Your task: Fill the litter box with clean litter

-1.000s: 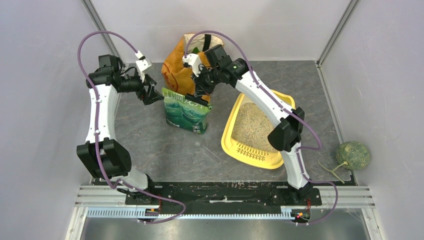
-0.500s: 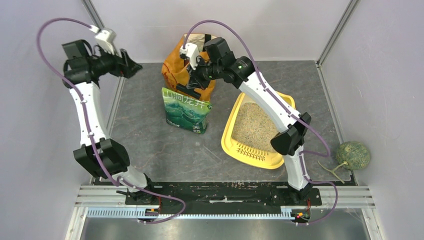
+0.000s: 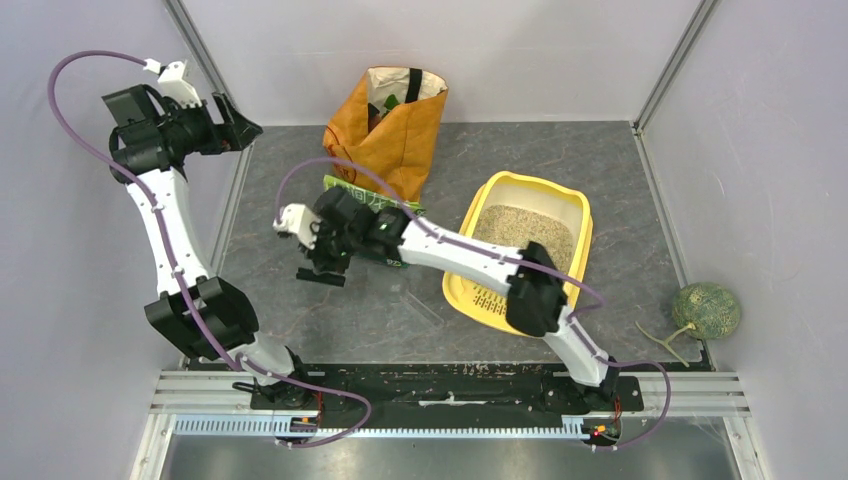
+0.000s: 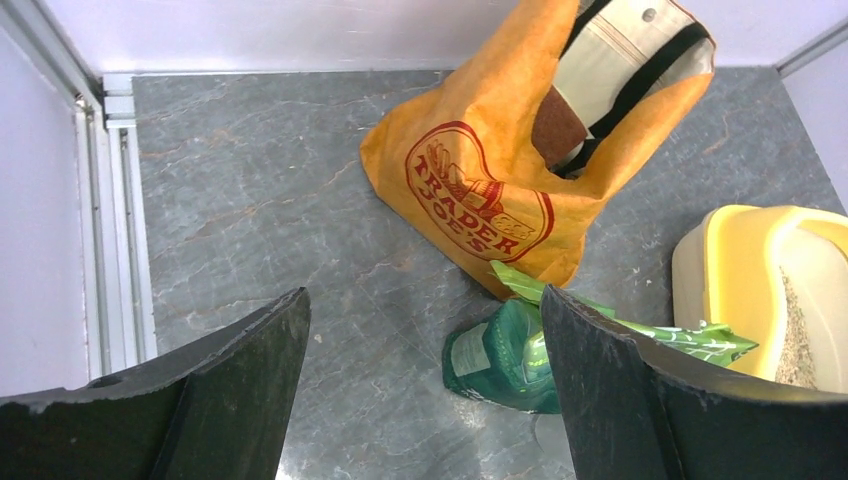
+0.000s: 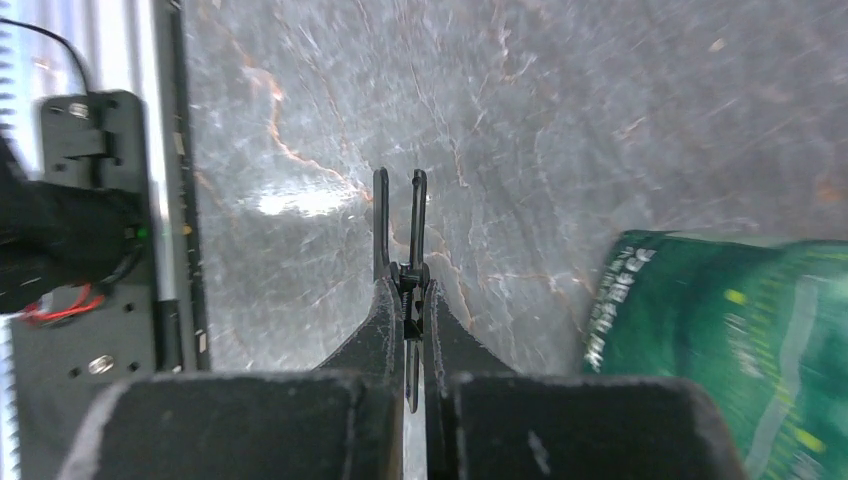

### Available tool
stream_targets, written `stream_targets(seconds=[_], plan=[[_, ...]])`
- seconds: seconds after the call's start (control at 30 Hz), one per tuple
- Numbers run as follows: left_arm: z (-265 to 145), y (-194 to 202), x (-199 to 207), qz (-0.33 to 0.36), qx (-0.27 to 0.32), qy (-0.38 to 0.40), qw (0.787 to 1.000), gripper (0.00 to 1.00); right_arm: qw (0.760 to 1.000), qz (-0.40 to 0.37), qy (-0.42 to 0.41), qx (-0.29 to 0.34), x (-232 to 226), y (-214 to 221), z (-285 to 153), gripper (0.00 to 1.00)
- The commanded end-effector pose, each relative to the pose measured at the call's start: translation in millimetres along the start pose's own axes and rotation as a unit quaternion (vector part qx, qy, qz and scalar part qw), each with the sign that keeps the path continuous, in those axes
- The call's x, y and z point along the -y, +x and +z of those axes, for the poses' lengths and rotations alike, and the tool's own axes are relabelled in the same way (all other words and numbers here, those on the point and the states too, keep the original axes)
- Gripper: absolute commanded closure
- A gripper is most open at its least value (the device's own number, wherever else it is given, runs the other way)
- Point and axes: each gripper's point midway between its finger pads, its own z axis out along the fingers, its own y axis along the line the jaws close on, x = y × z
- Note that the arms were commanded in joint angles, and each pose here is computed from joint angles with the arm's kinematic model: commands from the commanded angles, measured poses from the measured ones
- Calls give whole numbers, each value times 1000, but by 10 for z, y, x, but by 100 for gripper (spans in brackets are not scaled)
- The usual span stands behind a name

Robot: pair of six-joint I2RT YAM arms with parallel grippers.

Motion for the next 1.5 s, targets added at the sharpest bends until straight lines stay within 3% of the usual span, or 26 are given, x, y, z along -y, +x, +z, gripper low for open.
stream_targets(seconds=[0.0,0.33,0.37,0.43,0.5,0.53,0.67,0.9,1.1,1.27,1.47], plan=[[-149,-159,-16,-13,24,-17,999,9,999,-5,52,8,102,64,453,100],[-98,-99,-66,-21,16,-9,1000,9,999,19,37,-29,-43,592,1001,98],[-91,-98,-64,-21,16,-6,1000,9,999,23,30,-29,-74,611,1021,90],[-78,-88,-53,-25,14,0,1000,9,999,32,27,-29,-97,628,1035,60],[-68,-81,-46,-29,13,4,999,9,999,35,28,-27,-105,577,994,39],[-63,-76,-43,-30,11,5,999,9,999,35,29,-24,-99,528,957,33],[-43,-31,18,-38,3,27,999,9,999,25,30,2,-109,192,683,25],[113,187,175,-37,-39,59,997,8,998,46,11,43,-33,-340,-271,23],[385,444,633,-26,-95,117,988,8,984,157,17,82,345,-548,-1367,21],[595,712,966,-60,-148,160,974,8,949,297,71,81,925,-141,-1911,17],[837,972,932,-123,-195,137,963,8,894,432,99,62,1310,513,-2023,12]])
